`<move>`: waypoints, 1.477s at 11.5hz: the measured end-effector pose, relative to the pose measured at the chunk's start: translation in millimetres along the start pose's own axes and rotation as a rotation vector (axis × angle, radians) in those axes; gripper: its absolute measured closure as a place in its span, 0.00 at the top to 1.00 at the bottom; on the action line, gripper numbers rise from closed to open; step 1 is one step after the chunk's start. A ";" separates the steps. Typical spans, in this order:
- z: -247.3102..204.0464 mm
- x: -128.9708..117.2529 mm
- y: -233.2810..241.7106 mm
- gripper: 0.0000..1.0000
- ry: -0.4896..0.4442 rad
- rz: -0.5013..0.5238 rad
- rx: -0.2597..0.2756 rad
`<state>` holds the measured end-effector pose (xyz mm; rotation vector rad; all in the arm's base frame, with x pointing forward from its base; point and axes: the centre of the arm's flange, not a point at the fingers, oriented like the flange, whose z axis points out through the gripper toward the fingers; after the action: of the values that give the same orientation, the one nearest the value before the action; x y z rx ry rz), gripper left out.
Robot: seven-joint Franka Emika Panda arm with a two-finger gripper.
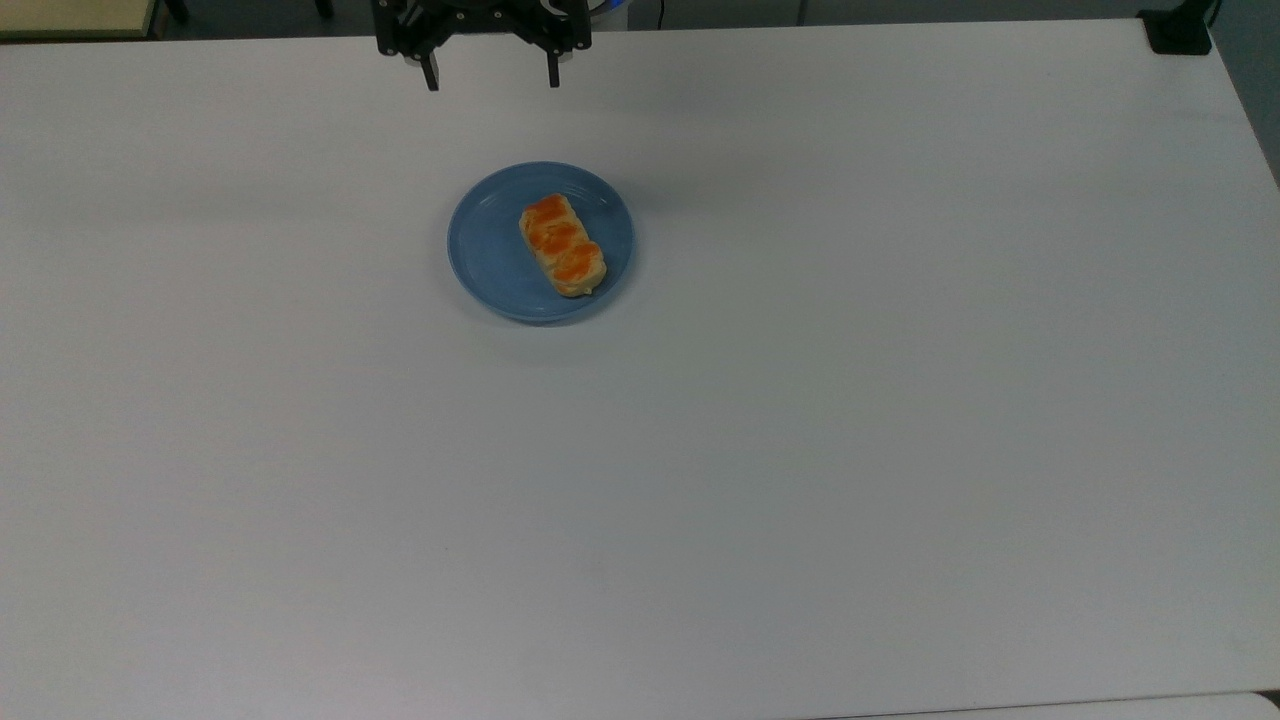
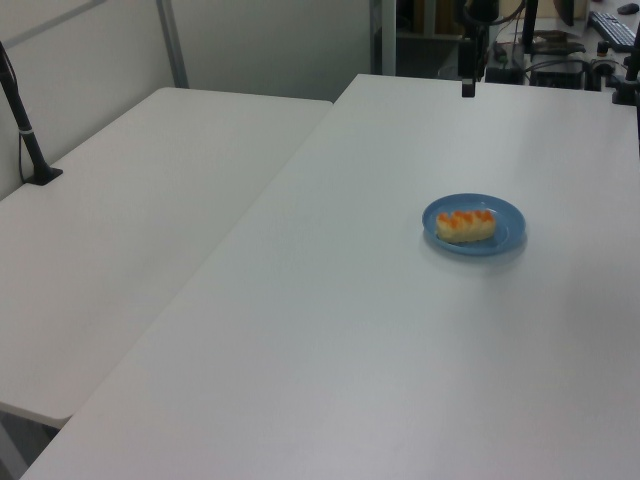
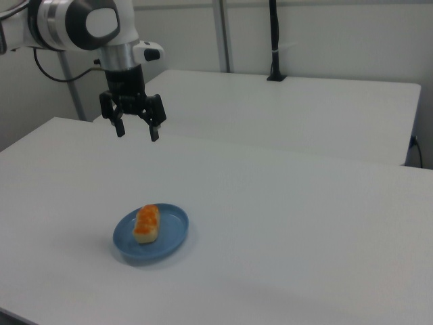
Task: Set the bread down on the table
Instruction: 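Lower the open gripper down onto the bread roll on the plate, then close the gripper around the bread roll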
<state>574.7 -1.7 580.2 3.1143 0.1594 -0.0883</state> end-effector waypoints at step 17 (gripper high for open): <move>257.8 20.7 -58.2 0.65 -0.117 -0.287 -0.105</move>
<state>575.0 51.9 320.6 2.9495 0.5855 -0.2574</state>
